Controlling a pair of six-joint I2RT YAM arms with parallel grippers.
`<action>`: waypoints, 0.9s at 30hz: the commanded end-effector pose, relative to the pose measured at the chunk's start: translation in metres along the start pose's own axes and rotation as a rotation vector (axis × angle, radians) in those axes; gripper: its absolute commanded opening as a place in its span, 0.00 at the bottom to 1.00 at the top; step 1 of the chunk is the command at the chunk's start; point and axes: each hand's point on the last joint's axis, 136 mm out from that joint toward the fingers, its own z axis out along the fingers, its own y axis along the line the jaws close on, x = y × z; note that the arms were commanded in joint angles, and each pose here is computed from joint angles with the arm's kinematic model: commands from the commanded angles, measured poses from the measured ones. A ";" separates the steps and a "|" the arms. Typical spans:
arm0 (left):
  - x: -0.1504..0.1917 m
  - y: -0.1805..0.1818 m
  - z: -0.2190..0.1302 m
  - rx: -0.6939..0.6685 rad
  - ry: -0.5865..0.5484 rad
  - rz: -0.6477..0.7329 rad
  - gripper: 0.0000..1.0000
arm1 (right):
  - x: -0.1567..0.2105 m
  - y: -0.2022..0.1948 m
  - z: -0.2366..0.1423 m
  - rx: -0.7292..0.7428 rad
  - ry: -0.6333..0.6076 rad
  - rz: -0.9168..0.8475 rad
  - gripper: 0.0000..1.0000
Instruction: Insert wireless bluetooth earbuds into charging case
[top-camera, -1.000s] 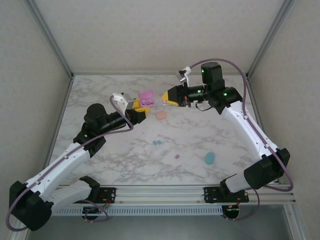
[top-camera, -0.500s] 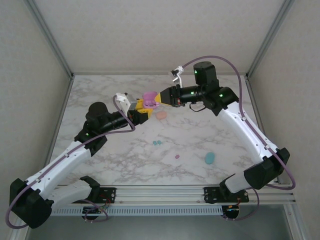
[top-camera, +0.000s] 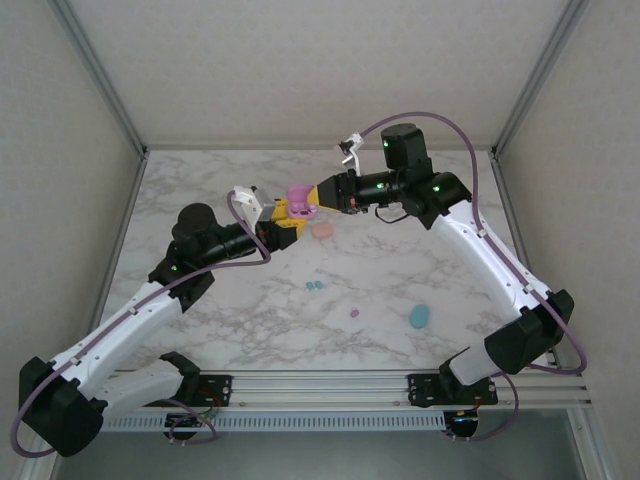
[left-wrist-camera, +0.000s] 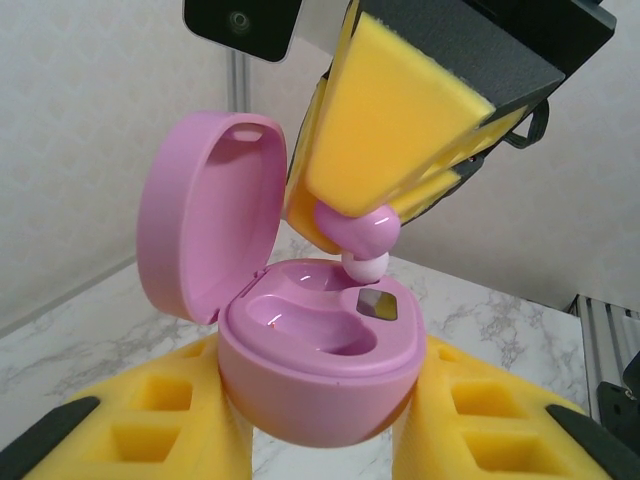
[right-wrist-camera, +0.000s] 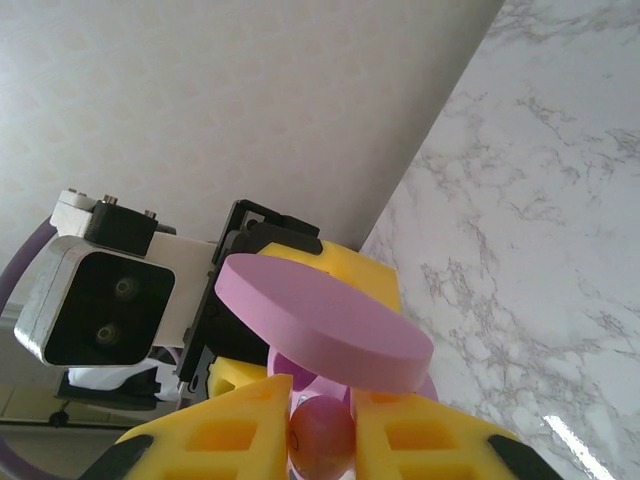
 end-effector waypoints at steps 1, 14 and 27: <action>-0.024 -0.011 -0.002 0.040 -0.052 0.037 0.33 | -0.005 0.002 0.003 0.014 -0.012 -0.026 0.20; -0.028 -0.008 0.001 0.033 -0.082 0.007 0.33 | -0.004 -0.011 0.006 0.074 -0.009 -0.023 0.24; -0.030 -0.008 -0.001 0.029 -0.086 0.009 0.33 | -0.004 -0.008 0.001 0.104 -0.016 -0.042 0.32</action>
